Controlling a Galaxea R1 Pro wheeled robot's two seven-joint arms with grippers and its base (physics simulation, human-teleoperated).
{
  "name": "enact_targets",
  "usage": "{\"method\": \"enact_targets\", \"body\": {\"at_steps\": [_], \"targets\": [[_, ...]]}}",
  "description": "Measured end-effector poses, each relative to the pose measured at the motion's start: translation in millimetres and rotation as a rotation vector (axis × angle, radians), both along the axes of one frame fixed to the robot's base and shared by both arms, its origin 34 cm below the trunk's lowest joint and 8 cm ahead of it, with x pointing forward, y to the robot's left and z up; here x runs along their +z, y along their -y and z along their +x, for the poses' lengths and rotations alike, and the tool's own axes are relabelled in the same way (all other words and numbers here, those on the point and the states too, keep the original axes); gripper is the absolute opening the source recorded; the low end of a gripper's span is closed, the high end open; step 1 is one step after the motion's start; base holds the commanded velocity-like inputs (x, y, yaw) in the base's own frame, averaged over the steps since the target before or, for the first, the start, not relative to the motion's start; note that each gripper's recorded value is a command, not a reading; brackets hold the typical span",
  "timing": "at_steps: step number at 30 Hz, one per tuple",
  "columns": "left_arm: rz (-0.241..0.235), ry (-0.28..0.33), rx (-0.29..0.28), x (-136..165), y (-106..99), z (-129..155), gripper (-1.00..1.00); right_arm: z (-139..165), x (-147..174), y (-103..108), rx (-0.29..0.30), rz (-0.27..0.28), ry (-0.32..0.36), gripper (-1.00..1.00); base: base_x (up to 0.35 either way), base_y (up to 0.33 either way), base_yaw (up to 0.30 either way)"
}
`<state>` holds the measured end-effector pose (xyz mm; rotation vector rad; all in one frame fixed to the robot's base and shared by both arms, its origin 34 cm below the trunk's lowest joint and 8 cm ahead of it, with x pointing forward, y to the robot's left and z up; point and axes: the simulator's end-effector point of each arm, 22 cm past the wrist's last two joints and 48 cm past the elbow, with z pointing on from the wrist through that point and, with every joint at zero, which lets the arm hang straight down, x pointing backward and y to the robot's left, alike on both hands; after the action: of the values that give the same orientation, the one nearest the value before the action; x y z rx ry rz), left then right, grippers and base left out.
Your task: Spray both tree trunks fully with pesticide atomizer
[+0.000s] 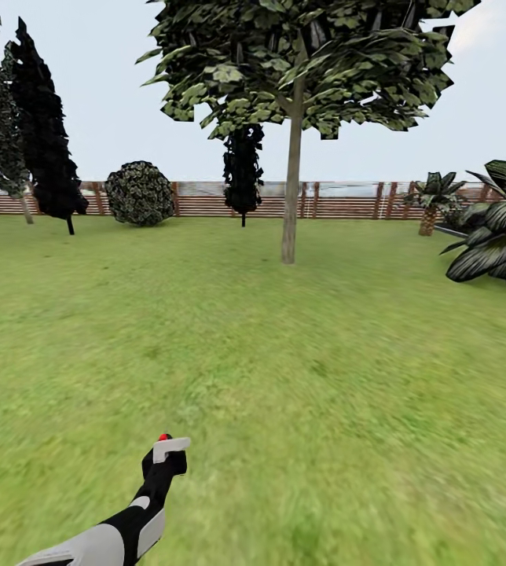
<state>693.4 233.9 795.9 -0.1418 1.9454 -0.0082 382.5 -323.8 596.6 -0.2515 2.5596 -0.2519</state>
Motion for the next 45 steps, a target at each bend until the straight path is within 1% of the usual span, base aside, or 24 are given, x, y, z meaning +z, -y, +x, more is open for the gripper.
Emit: {"method": "enact_targets", "body": {"at_steps": [12,45], "targets": [[0.001,-0.002,-0.001,-0.6,0.2,-0.4,-1.0,0.6,0.3,0.6,0.001,-0.002,0.001,1.0,0.35,0.076,0.0],[0.0,-0.009,-0.003,-2.1,1.2,-1.2,-1.0,2.9,2.0,6.4,-0.002,-0.011,0.01,1.0,0.35,0.003,0.0]]}}
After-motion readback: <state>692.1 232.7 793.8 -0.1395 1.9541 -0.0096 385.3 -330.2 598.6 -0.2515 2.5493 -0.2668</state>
